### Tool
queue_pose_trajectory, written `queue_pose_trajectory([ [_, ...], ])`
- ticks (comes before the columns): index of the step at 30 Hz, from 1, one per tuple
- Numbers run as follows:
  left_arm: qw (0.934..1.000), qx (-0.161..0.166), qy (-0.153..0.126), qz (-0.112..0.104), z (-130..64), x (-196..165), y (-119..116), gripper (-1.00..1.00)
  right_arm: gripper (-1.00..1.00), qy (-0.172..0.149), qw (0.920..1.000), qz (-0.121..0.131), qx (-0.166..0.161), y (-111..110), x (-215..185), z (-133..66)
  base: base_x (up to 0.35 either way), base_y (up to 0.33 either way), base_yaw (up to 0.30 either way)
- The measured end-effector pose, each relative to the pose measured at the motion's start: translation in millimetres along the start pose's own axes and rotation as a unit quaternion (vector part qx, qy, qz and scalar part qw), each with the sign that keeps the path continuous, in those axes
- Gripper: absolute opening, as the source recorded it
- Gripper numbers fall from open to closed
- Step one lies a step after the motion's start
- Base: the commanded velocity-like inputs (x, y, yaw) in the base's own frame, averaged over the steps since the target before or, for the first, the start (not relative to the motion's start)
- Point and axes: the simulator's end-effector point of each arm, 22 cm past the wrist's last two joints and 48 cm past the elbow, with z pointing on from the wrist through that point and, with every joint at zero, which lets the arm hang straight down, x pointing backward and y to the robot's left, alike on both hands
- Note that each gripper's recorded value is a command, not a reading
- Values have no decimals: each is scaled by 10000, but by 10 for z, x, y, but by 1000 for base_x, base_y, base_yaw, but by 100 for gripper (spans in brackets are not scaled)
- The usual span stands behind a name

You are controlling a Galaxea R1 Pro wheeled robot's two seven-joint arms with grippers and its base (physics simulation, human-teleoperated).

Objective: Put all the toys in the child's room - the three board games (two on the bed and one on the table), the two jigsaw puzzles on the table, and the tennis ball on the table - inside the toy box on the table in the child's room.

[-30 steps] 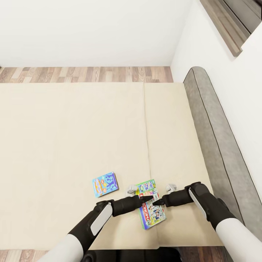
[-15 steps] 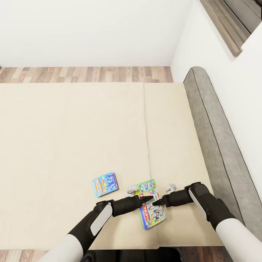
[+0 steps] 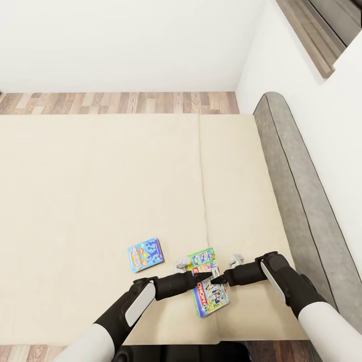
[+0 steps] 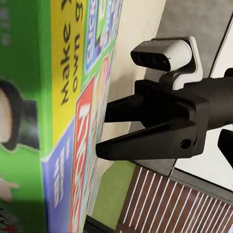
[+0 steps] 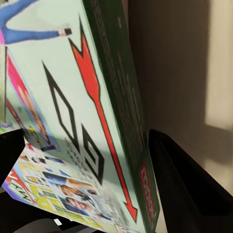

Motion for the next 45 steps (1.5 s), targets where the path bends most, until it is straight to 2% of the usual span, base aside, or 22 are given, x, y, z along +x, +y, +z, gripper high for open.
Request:
queue_pose_trajectory([
  [5,10000,-2,6,6,1,4,0,100,100,0,10000,-3,0,0,0,-1,0,0,0],
  [6,10000,-2,6,5,1,4,0,-100,100,1,10000,-2,0,0,0,-1,0,0,0],
  [45,10000,-15,-22,46,4,-9,2,-100,100,2,10000,9,-1,0,1,-1,0,0,0],
])
